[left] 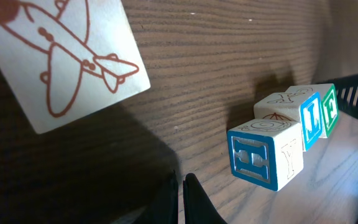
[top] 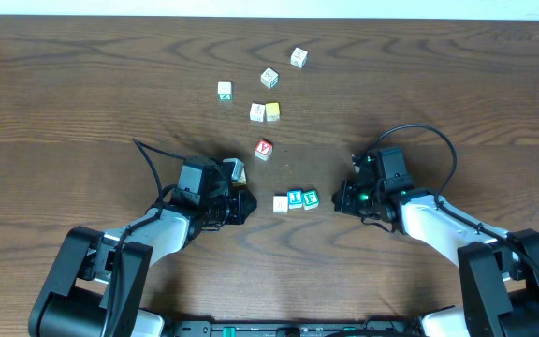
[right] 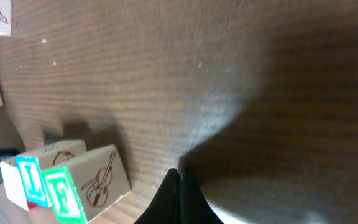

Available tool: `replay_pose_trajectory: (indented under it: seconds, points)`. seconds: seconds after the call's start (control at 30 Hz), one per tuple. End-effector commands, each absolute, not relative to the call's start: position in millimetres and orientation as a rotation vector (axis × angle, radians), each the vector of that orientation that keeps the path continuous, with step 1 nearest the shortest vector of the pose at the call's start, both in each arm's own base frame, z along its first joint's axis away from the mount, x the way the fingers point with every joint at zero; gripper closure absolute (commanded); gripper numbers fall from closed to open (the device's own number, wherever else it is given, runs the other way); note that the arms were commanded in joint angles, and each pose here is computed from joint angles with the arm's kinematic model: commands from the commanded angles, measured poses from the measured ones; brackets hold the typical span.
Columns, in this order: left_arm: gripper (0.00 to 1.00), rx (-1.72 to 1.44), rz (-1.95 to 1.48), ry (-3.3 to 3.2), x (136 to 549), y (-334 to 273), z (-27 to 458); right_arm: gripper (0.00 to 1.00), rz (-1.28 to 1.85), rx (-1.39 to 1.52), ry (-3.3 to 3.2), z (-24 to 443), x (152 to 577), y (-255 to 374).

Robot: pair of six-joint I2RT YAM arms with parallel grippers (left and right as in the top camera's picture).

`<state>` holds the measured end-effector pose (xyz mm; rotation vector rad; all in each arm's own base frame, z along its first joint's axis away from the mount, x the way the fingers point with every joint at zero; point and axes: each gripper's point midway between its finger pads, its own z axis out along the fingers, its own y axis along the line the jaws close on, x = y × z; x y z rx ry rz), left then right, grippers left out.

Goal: Lift 3 blocks

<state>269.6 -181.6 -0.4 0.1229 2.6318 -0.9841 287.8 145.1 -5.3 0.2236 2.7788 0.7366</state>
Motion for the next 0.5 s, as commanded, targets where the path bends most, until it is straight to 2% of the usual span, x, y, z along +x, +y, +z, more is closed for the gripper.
replay_pose_trajectory:
  seconds: [0.0,0.2,0.47]
  points:
    - [0.93,0.121,-0.968,2.635,271,-181,-2,0.99,0.598,0.222,2.837,-30,276,126]
    - [0.93,0.126,-0.970,2.619,273,-182,0,0.99,0.778,0.127,2.781,-18,281,148]
    - [0.93,0.127,-0.970,2.617,274,-182,0,0.99,0.830,0.069,2.782,-15,275,162]
